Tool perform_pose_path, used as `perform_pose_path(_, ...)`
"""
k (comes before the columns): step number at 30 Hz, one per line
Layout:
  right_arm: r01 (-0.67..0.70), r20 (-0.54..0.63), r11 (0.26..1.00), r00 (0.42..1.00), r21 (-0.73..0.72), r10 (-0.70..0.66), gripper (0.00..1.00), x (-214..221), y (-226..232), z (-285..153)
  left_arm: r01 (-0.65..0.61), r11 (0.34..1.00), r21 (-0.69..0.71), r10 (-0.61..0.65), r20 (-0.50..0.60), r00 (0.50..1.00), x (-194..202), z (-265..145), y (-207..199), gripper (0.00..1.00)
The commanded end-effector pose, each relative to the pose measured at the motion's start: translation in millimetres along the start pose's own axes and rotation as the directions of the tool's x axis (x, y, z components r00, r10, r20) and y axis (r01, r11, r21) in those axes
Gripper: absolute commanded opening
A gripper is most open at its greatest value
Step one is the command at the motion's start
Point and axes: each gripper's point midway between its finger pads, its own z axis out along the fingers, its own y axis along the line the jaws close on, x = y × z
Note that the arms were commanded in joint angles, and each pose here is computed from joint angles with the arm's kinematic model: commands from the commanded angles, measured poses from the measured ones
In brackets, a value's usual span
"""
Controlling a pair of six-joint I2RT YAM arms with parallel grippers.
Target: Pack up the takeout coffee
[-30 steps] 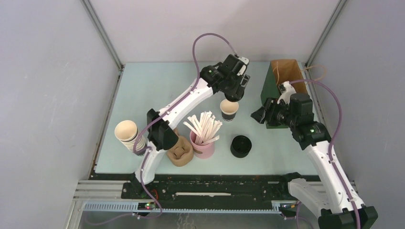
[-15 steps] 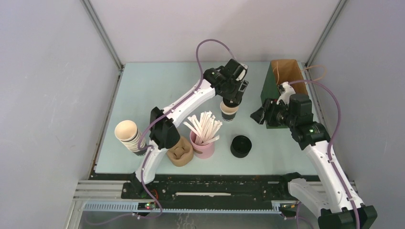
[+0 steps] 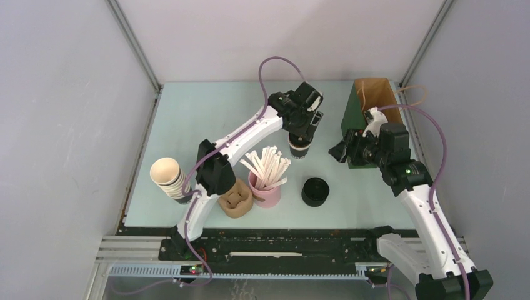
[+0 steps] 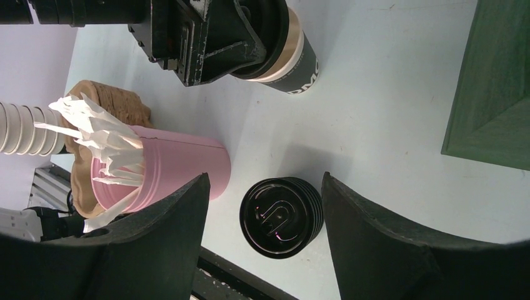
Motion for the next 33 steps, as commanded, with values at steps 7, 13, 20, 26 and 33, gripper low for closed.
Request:
perform_pose_path(7, 0.041, 0.045, 0.999, 0.998, -0.007, -0.041, 0.74, -8.8, 2.0, -5.0, 0.011, 1.000, -0.009, -0.011, -0.015, 1.000, 0.7, 6.2, 0.1, 0.66)
perform_pose_path(13, 0.038, 0.037, 0.999, 0.999, -0.014, -0.037, 0.74, -7.9, 2.5, -3.1, 0.013, 1.000, -0.011, -0.013, -0.010, 1.000, -0.9, 7.0, 0.1, 0.67)
perform_pose_path(20, 0.036, 0.035, 0.999, 0.999, -0.019, -0.035, 0.74, -7.7, 3.3, -2.4, 0.005, 1.000, -0.013, -0.005, -0.022, 1.000, 1.4, 14.1, -0.2, 0.71)
perform_pose_path(26, 0.020, 0.021, 0.999, 1.000, -0.047, -0.019, 0.74, -6.0, 6.3, 5.3, -0.001, 1.000, -0.011, 0.001, -0.023, 1.000, 0.7, 15.5, -0.8, 0.76)
perform_pose_path(33, -0.011, -0.014, 0.998, 1.000, -0.059, 0.010, 0.73, -1.8, 4.3, 22.6, 0.008, 1.000, -0.002, -0.008, 0.027, 1.000, -13.8, -6.1, -1.2, 0.88)
